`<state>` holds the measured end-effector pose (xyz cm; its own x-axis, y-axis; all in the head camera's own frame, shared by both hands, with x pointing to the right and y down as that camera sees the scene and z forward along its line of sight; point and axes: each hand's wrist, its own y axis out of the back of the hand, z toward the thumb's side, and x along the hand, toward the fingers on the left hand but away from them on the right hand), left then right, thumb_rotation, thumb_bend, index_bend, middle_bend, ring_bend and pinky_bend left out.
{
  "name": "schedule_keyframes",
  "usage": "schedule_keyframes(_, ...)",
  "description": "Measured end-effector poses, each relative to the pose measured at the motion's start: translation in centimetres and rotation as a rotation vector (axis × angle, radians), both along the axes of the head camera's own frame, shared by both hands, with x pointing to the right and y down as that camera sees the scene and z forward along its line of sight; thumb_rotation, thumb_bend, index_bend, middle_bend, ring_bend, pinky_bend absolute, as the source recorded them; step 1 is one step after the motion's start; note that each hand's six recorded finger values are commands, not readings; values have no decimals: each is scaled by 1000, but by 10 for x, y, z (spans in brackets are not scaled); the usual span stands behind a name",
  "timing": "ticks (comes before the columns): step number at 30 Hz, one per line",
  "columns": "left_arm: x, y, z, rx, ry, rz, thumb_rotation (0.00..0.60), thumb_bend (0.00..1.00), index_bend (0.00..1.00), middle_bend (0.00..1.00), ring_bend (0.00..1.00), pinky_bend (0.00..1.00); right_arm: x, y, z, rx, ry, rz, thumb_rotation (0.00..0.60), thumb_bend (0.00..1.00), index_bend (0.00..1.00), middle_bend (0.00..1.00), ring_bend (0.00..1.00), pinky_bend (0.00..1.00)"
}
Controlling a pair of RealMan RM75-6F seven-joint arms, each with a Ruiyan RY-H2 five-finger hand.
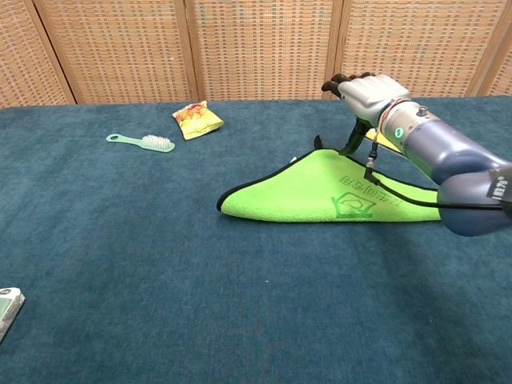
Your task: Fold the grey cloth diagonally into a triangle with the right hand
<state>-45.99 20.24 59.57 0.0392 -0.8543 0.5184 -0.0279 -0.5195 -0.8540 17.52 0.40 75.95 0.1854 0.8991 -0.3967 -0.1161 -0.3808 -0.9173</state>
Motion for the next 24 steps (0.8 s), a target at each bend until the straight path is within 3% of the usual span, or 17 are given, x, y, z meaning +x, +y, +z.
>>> schedule_keyframes(6, 1, 2, 0, 0, 5, 7, 600, 172, 0, 0, 0, 0, 24, 13, -17, 75, -33, -7, 600, 144, 0, 0, 0, 0)
schedule_keyframes(11, 4, 3, -1, 10, 14, 13, 600, 173, 0, 0, 0, 0, 45, 37, -33, 82, -83, -22, 600, 130, 0, 0, 0, 0)
schedule_keyframes(17, 11, 6, 1, 23, 21, 31, 600, 173, 0, 0, 0, 0, 87, 85, -73, 62, -121, -8, 600, 95, 0, 0, 0, 0)
schedule_keyframes(24, 17, 9, 3, 47, 15, 49, 600, 173, 0, 0, 0, 0, 189, 169, -128, 37, 13, 87, 600, 41, 0, 0, 0, 0)
